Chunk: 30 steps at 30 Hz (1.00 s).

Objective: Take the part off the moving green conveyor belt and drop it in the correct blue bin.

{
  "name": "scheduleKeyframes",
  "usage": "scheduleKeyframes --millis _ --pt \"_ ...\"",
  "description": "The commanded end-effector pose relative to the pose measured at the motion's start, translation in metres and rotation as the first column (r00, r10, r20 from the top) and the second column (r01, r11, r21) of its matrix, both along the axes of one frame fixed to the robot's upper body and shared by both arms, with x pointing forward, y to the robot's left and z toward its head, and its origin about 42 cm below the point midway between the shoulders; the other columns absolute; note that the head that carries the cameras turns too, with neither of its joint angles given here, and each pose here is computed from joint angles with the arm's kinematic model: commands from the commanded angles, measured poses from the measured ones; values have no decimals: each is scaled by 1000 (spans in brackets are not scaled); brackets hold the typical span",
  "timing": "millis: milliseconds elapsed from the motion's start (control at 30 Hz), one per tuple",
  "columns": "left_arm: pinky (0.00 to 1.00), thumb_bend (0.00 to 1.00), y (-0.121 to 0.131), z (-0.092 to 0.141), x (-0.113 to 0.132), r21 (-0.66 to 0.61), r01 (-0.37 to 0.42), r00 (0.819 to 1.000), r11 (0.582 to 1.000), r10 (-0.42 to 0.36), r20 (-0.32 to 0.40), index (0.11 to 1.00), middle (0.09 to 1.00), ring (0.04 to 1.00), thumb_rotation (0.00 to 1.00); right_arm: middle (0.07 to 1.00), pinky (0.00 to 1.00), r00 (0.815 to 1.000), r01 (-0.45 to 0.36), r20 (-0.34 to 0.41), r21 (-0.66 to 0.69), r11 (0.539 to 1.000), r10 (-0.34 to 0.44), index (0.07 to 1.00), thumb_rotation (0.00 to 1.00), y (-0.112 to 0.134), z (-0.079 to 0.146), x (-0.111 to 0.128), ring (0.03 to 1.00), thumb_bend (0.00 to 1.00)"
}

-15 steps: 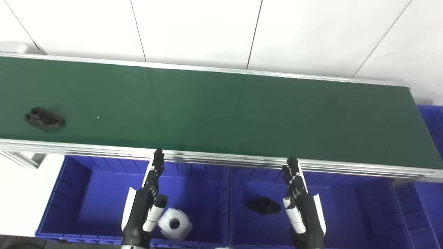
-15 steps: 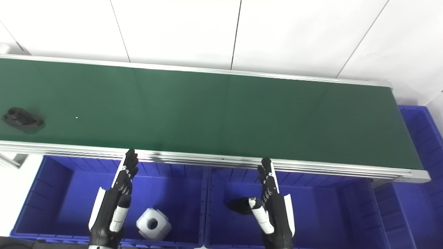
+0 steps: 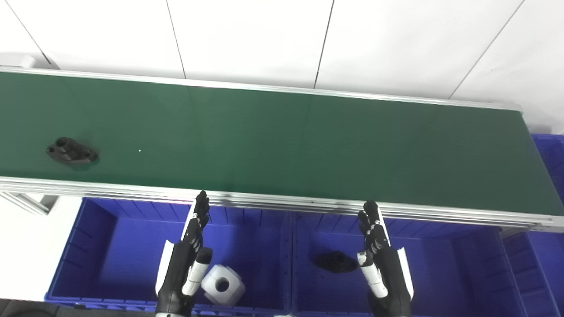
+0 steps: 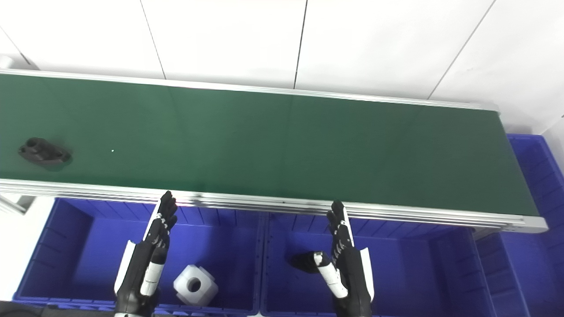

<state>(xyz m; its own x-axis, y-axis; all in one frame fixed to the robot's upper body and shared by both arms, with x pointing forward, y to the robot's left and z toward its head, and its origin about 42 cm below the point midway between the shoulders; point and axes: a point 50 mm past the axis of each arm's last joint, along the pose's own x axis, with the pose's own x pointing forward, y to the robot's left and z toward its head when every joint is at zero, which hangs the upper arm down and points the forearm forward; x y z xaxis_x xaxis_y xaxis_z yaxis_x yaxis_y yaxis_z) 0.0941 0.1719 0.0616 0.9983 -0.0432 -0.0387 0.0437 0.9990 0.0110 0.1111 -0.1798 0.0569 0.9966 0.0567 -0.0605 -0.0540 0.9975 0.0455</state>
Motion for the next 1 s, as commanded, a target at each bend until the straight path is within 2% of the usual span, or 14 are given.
scheduleKeyframes --millis 0,967 --pt "1000 841 -1 7 4 -11 6 999 1000 -5 39 1000 1000 1000 949 1000 1000 998 -12 66 16 1000 10 1000 790 2 8 2 987 1000" --pt "1000 840 -6 8 4 -25 20 999 1000 -19 30 1000 1000 1000 939 998 1000 998 -26 59 20 999 25 1000 784 0 5 1 985 1000"
